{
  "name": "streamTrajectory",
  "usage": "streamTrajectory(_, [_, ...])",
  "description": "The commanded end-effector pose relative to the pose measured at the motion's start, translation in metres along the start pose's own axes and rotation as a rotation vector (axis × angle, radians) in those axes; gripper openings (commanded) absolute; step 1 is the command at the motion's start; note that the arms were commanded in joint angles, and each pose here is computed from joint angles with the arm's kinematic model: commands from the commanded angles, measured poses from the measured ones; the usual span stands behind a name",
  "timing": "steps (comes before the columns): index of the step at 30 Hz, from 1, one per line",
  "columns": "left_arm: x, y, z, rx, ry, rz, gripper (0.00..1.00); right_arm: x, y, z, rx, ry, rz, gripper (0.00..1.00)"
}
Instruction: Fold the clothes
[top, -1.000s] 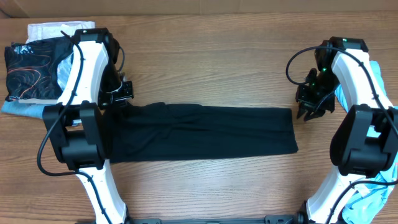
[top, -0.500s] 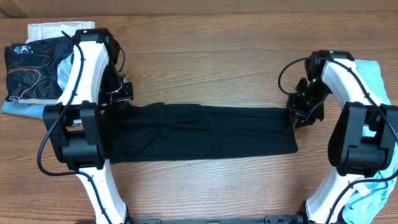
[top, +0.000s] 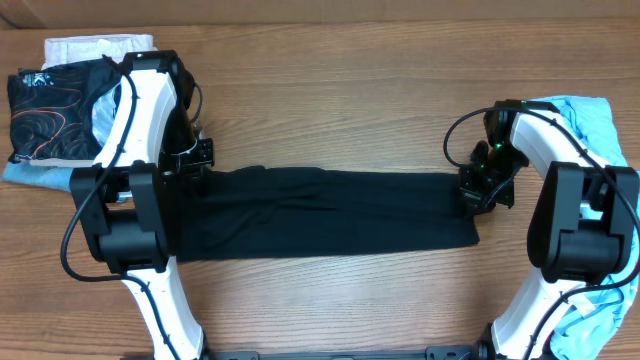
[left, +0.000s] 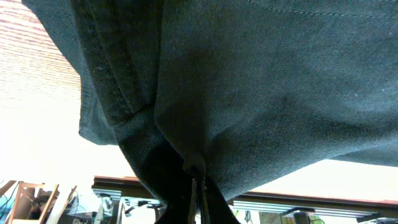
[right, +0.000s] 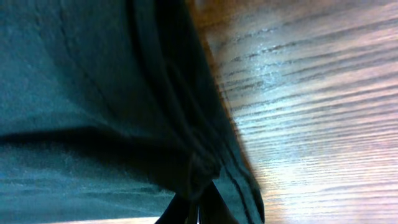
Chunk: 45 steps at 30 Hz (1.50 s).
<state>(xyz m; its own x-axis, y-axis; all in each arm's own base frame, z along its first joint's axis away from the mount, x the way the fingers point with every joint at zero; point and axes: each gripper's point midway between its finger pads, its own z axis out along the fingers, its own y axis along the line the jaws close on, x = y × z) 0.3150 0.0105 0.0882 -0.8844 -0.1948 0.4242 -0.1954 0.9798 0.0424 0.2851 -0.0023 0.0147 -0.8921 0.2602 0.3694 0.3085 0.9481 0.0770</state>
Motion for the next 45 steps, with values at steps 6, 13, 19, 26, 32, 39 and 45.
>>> streamTrajectory(6, [0.017,0.008,0.014,-0.044,0.063,0.019,0.04,0.002,0.001,-0.005,-0.008,-0.033,-0.005,0.04])
streamTrajectory(13, [0.031,0.024,0.028,-0.135,0.119,-0.024,0.04,0.002,0.001,-0.004,-0.008,-0.032,-0.005,0.04])
streamTrajectory(19, [0.035,0.030,0.019,-0.152,0.037,-0.050,0.04,0.001,0.001,-0.004,-0.009,-0.036,-0.005,0.04])
streamTrajectory(26, [0.016,0.024,0.032,-0.121,-0.074,-0.091,0.04,0.001,0.001,-0.004,-0.008,-0.037,-0.005,0.04])
streamTrajectory(32, [0.035,0.028,0.084,-0.141,0.021,-0.093,0.04,0.000,0.001,-0.004,-0.009,-0.040,-0.006,0.04])
streamTrajectory(39, [-0.004,0.037,0.123,-0.169,-0.164,-0.183,0.08,0.000,0.001,-0.004,-0.009,-0.040,-0.006,0.04])
streamTrajectory(45, [-0.036,0.038,0.115,-0.169,-0.303,-0.212,0.13,0.000,0.001,-0.004,-0.009,-0.039,-0.006,0.04])
